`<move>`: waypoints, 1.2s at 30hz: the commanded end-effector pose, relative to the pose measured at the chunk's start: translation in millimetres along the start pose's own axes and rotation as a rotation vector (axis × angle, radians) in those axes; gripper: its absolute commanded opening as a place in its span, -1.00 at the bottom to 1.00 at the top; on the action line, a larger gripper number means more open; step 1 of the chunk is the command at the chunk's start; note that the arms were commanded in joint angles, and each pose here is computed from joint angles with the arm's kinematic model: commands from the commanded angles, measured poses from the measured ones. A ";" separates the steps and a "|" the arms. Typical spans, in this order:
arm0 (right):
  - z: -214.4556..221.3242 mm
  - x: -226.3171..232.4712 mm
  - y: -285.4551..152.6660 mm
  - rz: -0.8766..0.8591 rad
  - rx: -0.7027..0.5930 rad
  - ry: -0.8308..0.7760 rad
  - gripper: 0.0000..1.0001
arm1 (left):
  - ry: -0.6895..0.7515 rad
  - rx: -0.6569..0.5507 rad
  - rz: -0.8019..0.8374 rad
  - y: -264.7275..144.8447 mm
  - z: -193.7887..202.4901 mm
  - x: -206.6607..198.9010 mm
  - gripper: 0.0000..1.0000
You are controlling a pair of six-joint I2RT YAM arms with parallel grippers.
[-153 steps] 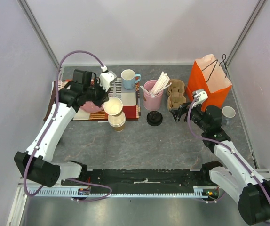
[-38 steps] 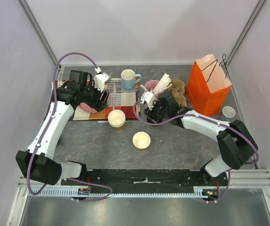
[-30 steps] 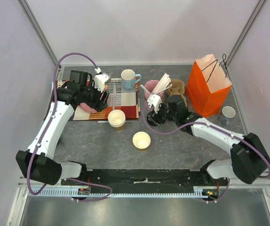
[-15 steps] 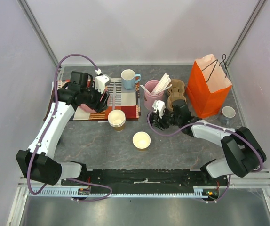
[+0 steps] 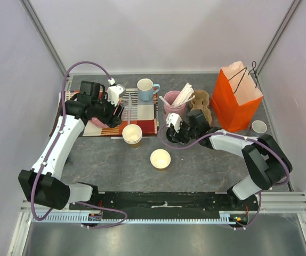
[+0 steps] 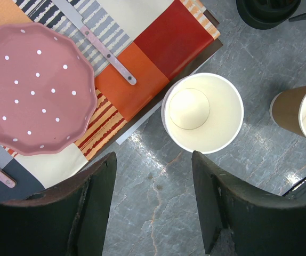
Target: Pack the takeout coffee
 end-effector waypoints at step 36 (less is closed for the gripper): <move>-49.0 -14.4 -29.9 -0.025 -0.008 0.072 -0.99 | 0.043 -0.013 0.028 -1.5 2.7 -2.0 0.30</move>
Point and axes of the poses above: each gripper's point midway between its finger pads, its own y axis out along the fingers, its own x axis along the line the jaws close on, z = x × y, the point moved 5 cm from there along -y, back along the fingers, and after that the axes turned 15 degrees about -y, right-handed, at the moved point
